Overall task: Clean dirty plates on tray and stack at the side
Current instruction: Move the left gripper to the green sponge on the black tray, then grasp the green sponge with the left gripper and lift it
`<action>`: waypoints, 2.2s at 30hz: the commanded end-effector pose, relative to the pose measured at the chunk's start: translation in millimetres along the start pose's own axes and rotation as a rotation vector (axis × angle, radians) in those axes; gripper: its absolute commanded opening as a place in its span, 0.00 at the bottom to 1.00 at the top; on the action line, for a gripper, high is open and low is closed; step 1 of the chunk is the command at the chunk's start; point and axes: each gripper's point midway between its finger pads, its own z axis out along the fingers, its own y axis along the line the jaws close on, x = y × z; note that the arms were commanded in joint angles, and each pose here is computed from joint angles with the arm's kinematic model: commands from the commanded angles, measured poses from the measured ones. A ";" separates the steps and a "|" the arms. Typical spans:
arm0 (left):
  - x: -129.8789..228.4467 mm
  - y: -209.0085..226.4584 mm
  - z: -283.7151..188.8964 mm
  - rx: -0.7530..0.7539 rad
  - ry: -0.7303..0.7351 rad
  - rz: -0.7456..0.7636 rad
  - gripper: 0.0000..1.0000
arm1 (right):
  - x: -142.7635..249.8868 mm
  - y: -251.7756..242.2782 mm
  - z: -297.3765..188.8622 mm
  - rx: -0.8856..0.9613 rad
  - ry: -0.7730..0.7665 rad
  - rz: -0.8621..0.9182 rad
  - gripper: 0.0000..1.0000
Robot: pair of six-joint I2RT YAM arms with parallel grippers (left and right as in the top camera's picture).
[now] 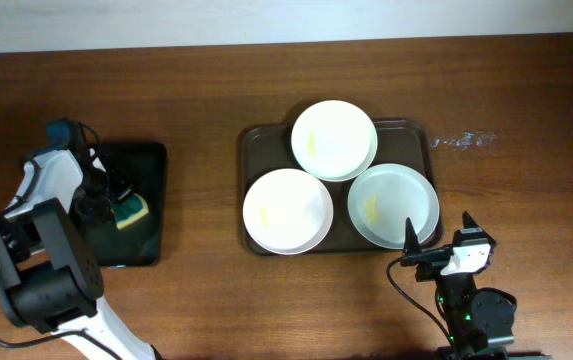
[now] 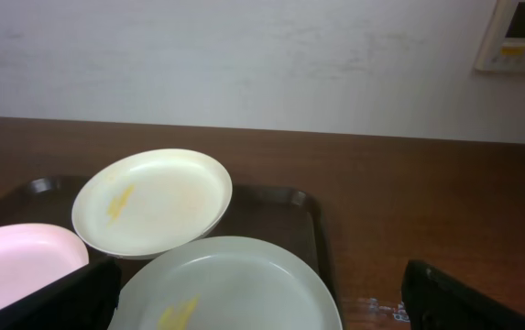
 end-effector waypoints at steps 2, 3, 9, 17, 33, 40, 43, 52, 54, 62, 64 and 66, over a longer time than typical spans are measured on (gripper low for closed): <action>2.8 -11.2 1.4 0.060 0.026 -0.012 0.99 | 3.3 -0.3 0.2 0.004 0.007 -0.007 0.98; 2.8 -11.2 1.4 0.060 0.026 -0.012 0.99 | 3.3 -0.3 0.2 0.004 0.007 -0.007 0.98; 2.8 -11.2 1.4 0.060 0.026 -0.012 0.99 | 3.3 -0.3 0.2 0.004 0.007 -0.007 0.98; 2.8 -11.2 1.4 0.059 0.026 -0.012 0.99 | 3.3 -0.3 0.2 0.004 0.007 -0.007 0.98; 2.1 -11.5 1.4 0.061 0.023 -0.012 0.99 | 3.3 -0.3 0.2 0.004 0.007 -0.007 0.98; 2.0 -11.5 1.4 0.061 0.023 -0.012 1.00 | 3.3 -0.3 0.2 0.004 0.007 -0.007 0.99; 2.0 -11.5 1.4 0.061 0.023 -0.012 1.00 | 3.3 -0.3 0.2 0.004 0.007 -0.007 0.98; 3.9 -12.6 1.5 0.063 0.030 -0.010 0.99 | 3.3 -0.3 0.2 0.004 0.007 -0.007 0.98; 3.3 -12.8 1.5 0.063 0.027 -0.010 0.99 | 3.3 -0.3 0.2 0.004 0.007 -0.007 0.98; 11.4 -9.9 1.3 0.051 0.060 -0.015 0.84 | 3.3 -0.3 0.2 0.004 0.007 -0.007 0.98; 7.6 -10.4 2.2 0.052 0.045 -0.013 0.33 | 3.3 -0.3 0.2 0.004 0.007 -0.007 0.98; 4.8 -11.3 2.3 0.056 0.034 -0.011 0.24 | 3.3 -0.3 0.2 0.004 0.007 -0.007 0.98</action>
